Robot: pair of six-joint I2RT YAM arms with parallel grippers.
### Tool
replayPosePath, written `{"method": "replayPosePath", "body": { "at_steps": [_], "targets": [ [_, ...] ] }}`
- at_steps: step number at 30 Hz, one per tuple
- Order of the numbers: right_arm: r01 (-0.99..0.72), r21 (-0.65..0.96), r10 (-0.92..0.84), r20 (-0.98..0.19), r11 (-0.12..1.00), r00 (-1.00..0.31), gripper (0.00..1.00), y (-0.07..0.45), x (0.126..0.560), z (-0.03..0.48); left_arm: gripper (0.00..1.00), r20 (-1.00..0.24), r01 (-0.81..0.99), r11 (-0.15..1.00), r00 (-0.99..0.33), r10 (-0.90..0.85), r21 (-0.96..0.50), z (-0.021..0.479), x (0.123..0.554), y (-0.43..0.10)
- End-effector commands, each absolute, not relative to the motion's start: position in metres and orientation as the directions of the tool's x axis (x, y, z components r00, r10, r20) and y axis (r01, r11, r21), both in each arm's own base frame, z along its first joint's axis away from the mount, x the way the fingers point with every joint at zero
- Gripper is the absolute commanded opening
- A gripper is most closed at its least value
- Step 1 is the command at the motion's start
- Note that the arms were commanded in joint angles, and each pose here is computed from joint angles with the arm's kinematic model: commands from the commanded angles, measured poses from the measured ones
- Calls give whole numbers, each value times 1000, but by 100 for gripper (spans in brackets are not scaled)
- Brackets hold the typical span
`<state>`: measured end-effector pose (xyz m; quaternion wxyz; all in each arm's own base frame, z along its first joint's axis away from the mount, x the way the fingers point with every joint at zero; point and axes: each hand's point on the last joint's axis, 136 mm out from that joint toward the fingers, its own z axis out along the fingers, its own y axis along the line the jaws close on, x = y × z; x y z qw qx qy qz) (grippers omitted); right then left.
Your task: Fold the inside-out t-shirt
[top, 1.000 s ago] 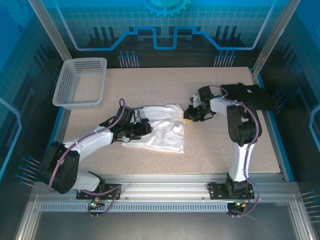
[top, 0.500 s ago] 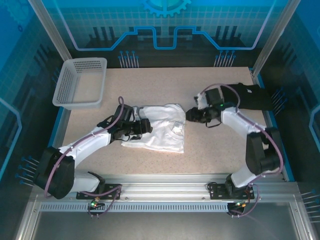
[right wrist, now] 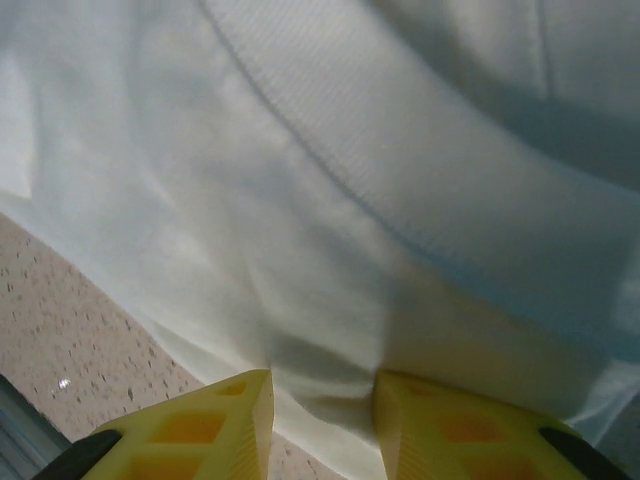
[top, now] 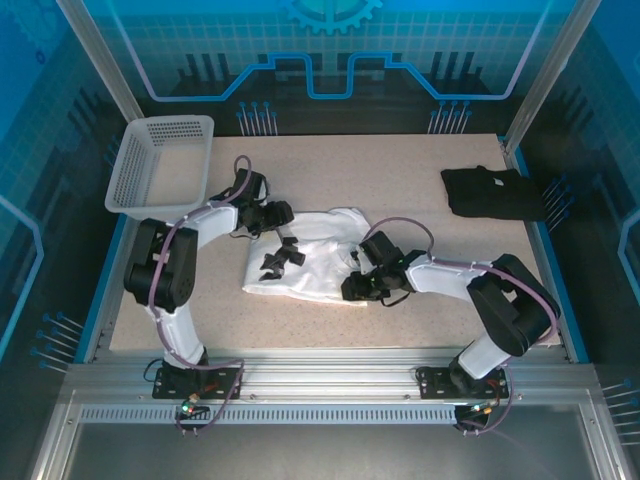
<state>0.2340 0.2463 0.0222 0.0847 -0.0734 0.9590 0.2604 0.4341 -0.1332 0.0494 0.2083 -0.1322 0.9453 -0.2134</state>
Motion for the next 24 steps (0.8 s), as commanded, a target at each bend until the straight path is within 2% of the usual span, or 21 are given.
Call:
{"method": "replayPosePath", "body": {
  "at_steps": [1,5,8,13,16,18,21,24],
  "targets": [
    [-102,388,-27,-195,916,-980,35,222,259,5,68,-268,-152,874,-916,-300,-461,40,408,-135],
    [-75,335,-12,-188,939,-982,35,205,285,-5,68,-240,-158,838,-916,-322,-523,36,355,-146],
    [-72,354,16,-238,933,-971,36,201,330,8,68,-253,-113,858,-929,-270,-502,37,303,-161],
    [-223,391,-85,-341,893,-936,38,227,407,44,69,-285,52,794,-946,-156,-606,63,242,-234],
    [-274,304,-144,-388,913,-910,39,215,439,67,69,-321,126,745,-939,-125,-656,92,239,-262],
    [-280,274,-148,-420,920,-895,40,203,445,84,70,-384,179,729,-915,-123,-661,112,248,-265],
    [-279,260,-140,-449,924,-883,45,192,435,97,71,-472,199,760,-867,-157,-619,131,279,-241],
    [-258,305,-112,-422,917,-900,54,194,420,87,71,-441,70,763,-848,-294,-642,131,325,-194]
  ]
}}
